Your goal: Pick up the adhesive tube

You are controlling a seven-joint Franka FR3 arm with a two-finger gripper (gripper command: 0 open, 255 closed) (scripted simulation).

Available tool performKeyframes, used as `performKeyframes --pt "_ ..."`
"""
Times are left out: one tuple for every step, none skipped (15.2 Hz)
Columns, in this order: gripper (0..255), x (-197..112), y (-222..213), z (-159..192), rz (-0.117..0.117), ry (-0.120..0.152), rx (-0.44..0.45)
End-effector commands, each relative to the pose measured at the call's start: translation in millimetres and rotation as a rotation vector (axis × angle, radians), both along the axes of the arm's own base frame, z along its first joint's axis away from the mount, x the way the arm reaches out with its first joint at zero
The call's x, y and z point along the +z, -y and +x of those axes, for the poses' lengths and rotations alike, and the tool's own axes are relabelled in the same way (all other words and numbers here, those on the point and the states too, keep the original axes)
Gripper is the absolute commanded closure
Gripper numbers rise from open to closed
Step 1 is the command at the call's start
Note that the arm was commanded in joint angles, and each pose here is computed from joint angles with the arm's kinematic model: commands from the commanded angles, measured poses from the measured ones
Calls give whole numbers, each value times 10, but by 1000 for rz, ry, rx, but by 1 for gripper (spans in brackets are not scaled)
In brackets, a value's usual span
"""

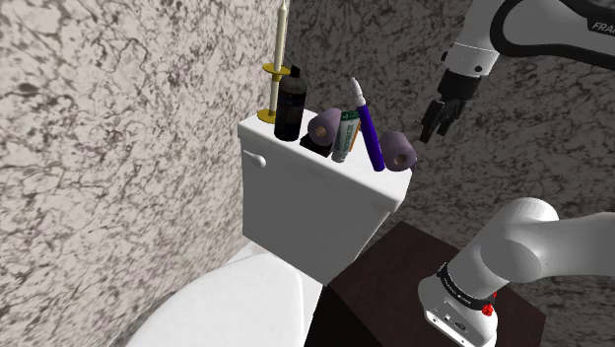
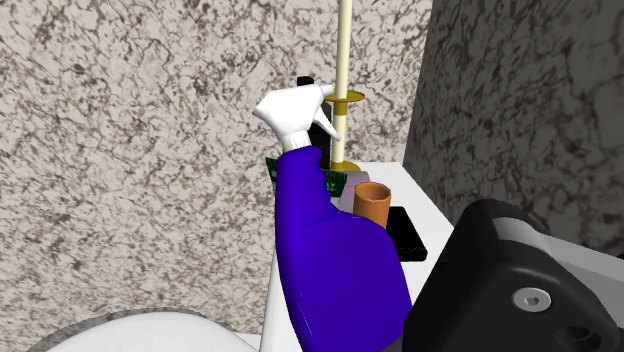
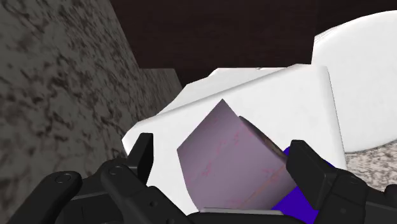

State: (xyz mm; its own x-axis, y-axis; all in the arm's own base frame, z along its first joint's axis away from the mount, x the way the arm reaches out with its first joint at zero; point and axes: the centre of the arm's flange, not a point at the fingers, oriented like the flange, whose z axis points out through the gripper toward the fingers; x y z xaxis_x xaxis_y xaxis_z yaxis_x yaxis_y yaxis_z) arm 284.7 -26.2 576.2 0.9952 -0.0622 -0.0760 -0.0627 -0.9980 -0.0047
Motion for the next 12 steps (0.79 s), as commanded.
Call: performKeyframes --pt "0 0 0 0 0 0 0" --pt "0 -25 32 91 10 24 46" --pt "0 -49 60 185 20 48 92" --pt "0 -71 83 280 31 72 138" --pt "0 -90 101 376 41 96 184" --pt "0 -107 115 474 51 119 230" --pt "0 -123 124 572 61 143 276" --pt "0 -135 128 671 71 167 322" --pt "0 -146 128 771 82 191 368" --pt "0 -154 123 871 92 215 414" --pt "0 -159 113 970 102 239 460" --pt "0 -163 99 1069 112 263 506"
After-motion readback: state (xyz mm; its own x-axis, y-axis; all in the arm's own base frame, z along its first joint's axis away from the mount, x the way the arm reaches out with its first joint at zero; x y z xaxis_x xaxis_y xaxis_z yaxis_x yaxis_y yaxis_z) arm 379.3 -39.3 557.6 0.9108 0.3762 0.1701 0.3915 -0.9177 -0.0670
